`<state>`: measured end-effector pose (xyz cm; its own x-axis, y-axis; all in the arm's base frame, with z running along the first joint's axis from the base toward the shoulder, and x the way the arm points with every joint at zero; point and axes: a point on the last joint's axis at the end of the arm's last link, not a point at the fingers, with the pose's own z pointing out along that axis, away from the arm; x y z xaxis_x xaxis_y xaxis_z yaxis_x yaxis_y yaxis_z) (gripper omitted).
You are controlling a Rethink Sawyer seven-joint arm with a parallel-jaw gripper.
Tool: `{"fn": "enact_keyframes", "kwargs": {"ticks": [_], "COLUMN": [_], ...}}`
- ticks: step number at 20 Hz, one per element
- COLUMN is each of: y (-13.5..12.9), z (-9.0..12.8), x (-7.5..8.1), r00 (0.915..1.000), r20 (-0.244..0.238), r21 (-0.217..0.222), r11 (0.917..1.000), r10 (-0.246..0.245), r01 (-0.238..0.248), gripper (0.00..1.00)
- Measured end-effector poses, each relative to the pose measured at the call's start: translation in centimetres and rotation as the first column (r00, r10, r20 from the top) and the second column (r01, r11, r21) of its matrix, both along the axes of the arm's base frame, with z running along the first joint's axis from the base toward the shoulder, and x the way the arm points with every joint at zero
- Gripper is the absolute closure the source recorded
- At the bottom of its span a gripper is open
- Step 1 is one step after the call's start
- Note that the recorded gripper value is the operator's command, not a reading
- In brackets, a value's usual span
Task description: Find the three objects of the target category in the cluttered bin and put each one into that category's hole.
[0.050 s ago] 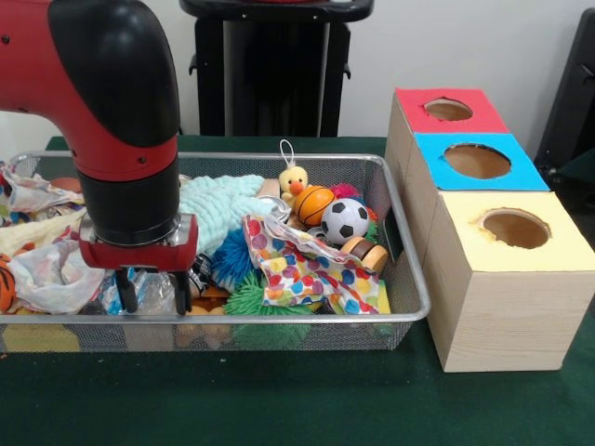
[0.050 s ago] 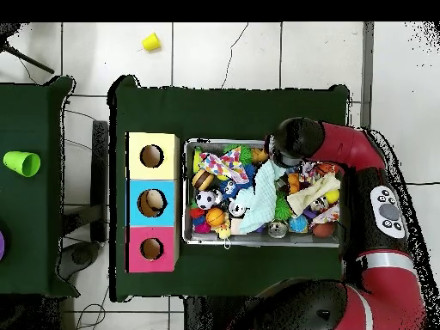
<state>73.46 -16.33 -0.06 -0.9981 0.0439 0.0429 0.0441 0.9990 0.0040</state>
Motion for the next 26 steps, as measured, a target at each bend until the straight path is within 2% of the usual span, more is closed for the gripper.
{"fn": "enact_keyframes", "kwargs": {"ticks": [2, 3, 26], "y": [0.02, 0.03, -0.02], "z": [0.03, 0.04, 0.86], "x": [0.05, 0.08, 0.58], "r00": [1.0, 1.0, 0.9998], "r20": [0.001, 0.002, 0.016], "r21": [0.0, 0.0, -0.009], "r11": [1.0, 1.0, 0.9999], "r10": [0.0, 0.001, 0.009], "r01": [0.0, -0.001, -0.009], "gripper": [0.0, 1.0, 1.0]}}
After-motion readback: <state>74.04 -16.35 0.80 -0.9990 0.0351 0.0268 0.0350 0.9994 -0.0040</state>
